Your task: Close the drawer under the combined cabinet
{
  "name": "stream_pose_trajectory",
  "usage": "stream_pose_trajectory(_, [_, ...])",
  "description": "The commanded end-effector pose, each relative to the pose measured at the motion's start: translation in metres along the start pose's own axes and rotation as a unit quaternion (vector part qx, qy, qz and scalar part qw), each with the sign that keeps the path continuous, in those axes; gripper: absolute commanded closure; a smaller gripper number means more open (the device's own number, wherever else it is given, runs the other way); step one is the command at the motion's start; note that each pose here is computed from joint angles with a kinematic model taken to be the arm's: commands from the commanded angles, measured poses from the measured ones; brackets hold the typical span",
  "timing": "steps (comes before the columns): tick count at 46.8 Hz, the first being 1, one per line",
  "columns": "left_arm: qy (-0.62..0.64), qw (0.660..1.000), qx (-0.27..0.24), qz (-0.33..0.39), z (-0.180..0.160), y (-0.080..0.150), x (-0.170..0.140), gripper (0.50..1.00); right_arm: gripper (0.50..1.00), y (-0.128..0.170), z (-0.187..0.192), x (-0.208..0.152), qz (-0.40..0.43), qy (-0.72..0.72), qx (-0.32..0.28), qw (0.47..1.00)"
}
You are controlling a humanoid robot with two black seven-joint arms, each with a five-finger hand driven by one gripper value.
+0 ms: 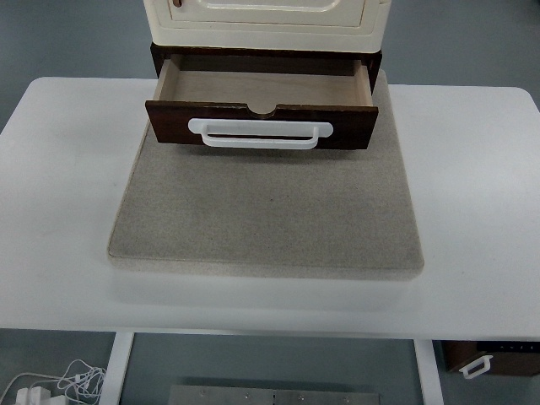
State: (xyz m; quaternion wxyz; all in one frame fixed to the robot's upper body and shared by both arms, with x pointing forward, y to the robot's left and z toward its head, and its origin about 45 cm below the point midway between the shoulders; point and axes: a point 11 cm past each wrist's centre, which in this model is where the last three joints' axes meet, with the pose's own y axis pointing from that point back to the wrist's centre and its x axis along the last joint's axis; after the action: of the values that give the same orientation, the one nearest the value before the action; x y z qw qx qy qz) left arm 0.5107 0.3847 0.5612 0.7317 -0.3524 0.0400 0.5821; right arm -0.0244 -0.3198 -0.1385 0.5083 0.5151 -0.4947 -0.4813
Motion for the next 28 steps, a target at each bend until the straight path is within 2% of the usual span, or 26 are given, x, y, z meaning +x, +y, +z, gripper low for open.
stream_pose_trajectory(1, [-0.028, 0.999, -0.002, -0.033, 0.009, -0.002, -0.020, 0.504, 0.548, 0.000, 0.000, 0.000, 0.000, 0.000, 0.000, 1.000])
stream_pose_trajectory(18, [-0.069, 0.986, -0.007, -0.154, 0.018, 0.007, -0.105, 0.504, 0.548, 0.000, 0.000, 0.000, 0.000, 0.000, 0.000, 1.000])
stream_pose_trajectory(28, [-0.116, 0.965, 0.027, -0.236, -0.014, 0.023, -0.164, 0.504, 0.548, 0.000, 0.000, 0.000, 0.000, 0.000, 0.000, 1.000])
